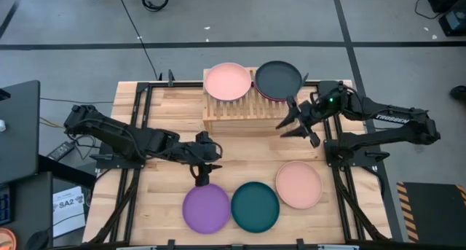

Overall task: Place and stack plates onto a shelf
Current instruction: Stack the purple plate on the light orange plate on the shelf

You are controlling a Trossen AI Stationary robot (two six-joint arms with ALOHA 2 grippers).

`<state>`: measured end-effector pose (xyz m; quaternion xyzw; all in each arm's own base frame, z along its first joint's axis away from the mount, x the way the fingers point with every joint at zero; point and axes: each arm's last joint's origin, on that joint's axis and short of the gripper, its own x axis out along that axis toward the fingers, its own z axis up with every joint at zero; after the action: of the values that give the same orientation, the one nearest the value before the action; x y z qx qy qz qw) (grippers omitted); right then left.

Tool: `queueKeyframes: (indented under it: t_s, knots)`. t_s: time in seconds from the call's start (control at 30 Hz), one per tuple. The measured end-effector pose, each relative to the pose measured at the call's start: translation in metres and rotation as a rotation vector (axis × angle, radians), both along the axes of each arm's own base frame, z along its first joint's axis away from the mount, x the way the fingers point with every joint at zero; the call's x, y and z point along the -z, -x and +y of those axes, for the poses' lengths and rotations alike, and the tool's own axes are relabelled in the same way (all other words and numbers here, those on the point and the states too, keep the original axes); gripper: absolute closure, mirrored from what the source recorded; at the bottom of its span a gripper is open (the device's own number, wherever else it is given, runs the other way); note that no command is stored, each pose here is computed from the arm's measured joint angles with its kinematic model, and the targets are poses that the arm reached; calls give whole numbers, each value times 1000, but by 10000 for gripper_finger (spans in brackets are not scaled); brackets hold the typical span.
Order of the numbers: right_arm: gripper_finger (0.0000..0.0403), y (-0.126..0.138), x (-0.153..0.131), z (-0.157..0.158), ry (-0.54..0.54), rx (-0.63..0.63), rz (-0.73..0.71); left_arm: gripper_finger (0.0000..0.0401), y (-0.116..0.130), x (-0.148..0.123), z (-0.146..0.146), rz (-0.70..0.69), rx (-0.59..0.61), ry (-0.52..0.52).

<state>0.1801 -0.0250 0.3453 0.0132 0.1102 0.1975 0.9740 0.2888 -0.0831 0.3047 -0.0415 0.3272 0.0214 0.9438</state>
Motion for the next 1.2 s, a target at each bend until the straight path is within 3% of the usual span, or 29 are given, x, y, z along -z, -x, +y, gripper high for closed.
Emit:
queueKeyframes:
  t_s: [0.4,1.2]
  knots:
    - [253,-14,11,31,-62,-143,103,236,-20,46,-8,203,-21,15]
    - [253,-57,54,44,-50,-151,332,236,-44,138,-28,549,103,74]
